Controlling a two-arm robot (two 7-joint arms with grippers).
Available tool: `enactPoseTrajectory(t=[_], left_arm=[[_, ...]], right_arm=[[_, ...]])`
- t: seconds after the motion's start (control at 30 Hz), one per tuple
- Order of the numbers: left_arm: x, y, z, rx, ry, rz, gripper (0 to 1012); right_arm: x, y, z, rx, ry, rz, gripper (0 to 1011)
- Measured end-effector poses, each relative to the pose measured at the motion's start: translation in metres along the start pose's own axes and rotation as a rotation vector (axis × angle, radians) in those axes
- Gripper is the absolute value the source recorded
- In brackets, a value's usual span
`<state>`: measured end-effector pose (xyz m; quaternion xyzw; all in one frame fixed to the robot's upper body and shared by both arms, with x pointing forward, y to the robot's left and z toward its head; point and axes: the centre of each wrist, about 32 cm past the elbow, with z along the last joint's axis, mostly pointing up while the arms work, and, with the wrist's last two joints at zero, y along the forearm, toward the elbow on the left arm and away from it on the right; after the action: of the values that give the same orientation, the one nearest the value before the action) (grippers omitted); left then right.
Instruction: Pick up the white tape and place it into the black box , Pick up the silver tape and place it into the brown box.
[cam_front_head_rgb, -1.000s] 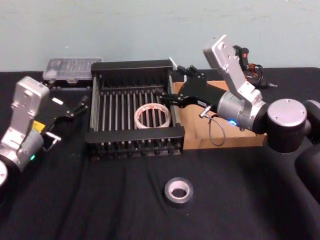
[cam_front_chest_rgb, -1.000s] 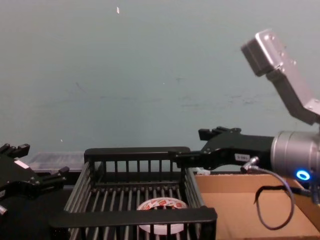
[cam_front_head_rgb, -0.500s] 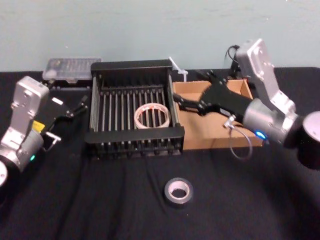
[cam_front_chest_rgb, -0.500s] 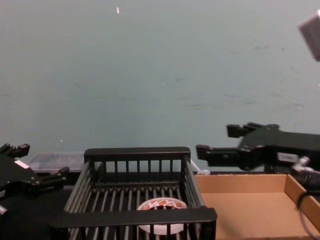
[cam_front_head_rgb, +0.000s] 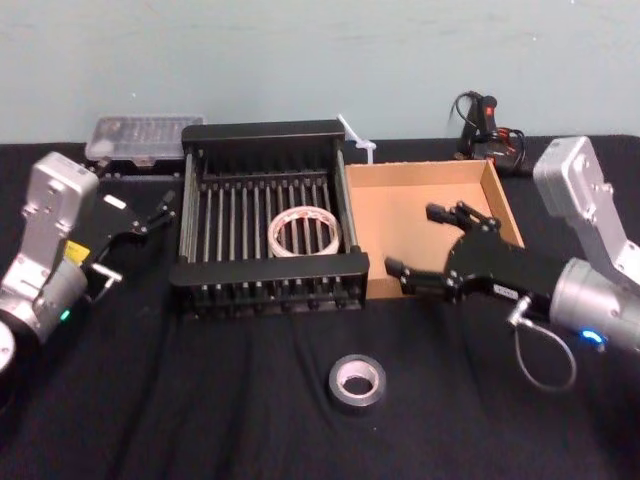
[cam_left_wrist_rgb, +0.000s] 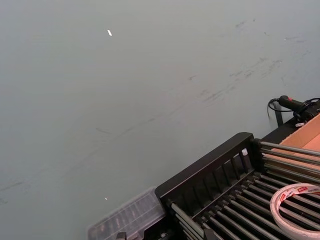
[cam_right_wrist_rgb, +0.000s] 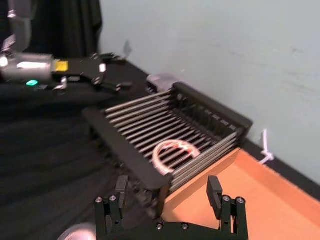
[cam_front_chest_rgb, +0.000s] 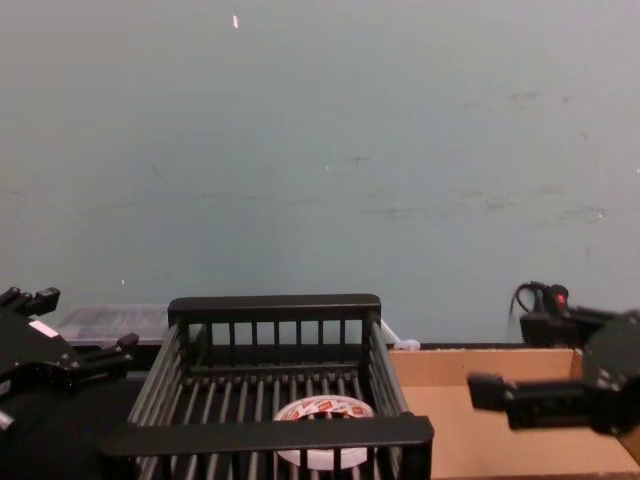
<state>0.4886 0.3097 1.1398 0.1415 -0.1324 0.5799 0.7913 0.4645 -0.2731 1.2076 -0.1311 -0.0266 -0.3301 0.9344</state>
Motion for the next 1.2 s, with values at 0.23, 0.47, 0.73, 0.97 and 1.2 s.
enactPoseTrajectory(t=[0.23, 0.47, 0.73, 0.97, 1.2], left_arm=[[0.0, 0.0, 0.0, 0.0, 0.0, 0.0, 1001], [0.0, 0.0, 0.0, 0.0, 0.0, 0.0, 1001], [0.0, 0.0, 0.0, 0.0, 0.0, 0.0, 1001], [0.0, 0.0, 0.0, 0.0, 0.0, 0.0, 1001], [0.0, 0.0, 0.0, 0.0, 0.0, 0.0, 1001]], right_arm=[[-0.0067, -0.01, -0.006, -0.048, 0.011, 0.082, 1002], [-0.0151, -0.004, -0.016, -0.121, 0.026, 0.155, 1002], [-0.0171, 0.01, -0.024, -0.179, 0.03, 0.179, 1002], [-0.0168, 0.022, -0.031, -0.213, 0.039, 0.193, 1002], [-0.0161, 0.03, -0.035, -0.231, 0.047, 0.202, 1002]])
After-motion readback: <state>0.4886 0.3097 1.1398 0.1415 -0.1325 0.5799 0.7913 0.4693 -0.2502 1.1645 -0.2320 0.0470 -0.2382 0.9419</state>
